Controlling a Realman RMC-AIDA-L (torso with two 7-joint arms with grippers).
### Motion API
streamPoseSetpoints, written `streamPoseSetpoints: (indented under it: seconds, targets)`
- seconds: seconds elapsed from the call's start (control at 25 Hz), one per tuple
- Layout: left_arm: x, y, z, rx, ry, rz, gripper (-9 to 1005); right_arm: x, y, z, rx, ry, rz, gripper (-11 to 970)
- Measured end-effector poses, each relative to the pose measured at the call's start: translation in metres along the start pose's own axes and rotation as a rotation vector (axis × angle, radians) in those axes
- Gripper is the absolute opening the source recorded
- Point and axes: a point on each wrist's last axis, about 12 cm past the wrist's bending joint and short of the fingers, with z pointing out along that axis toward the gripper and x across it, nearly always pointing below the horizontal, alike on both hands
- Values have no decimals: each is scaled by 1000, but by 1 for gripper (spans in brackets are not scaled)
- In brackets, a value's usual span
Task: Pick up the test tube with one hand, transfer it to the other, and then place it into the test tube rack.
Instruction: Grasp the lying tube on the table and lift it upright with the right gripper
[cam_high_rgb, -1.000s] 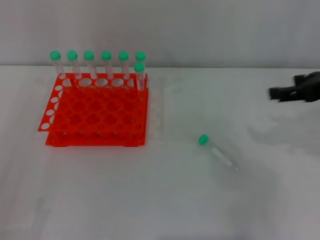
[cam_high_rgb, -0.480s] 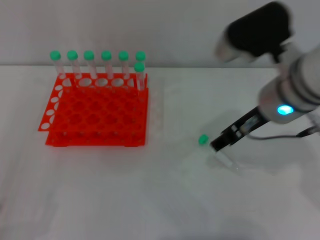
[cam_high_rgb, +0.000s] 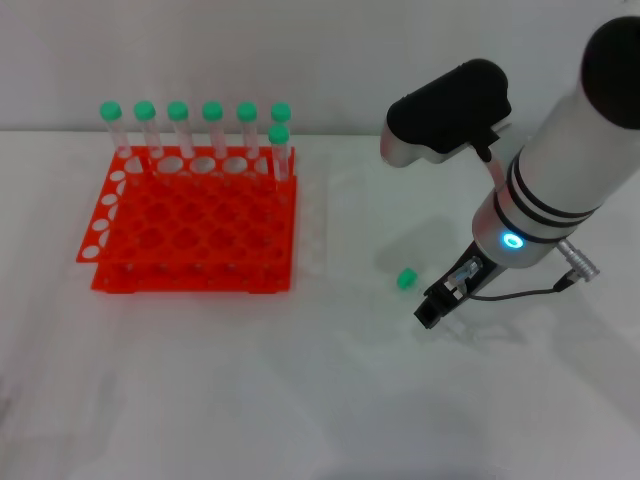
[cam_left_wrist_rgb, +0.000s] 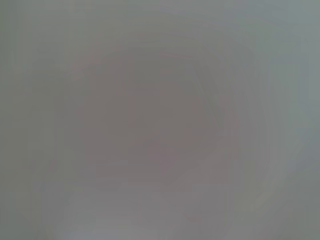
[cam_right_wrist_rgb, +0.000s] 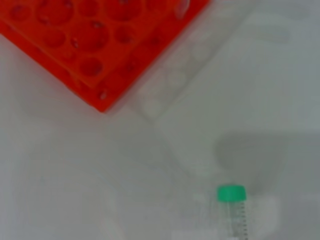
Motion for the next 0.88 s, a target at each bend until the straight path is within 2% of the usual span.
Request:
streamPoseSetpoints:
  seconds: [0.12, 0.56, 0.88]
  targets:
    - [0, 0, 3, 3, -2, 2, 881, -1, -1, 8, 6, 25, 1, 669]
    - [1, 0, 9, 8, 3, 2, 881, 3, -6, 25, 29, 89, 8, 644]
    - [1, -1, 9, 14, 3, -2, 881, 7, -9, 34, 4, 111, 2, 624]
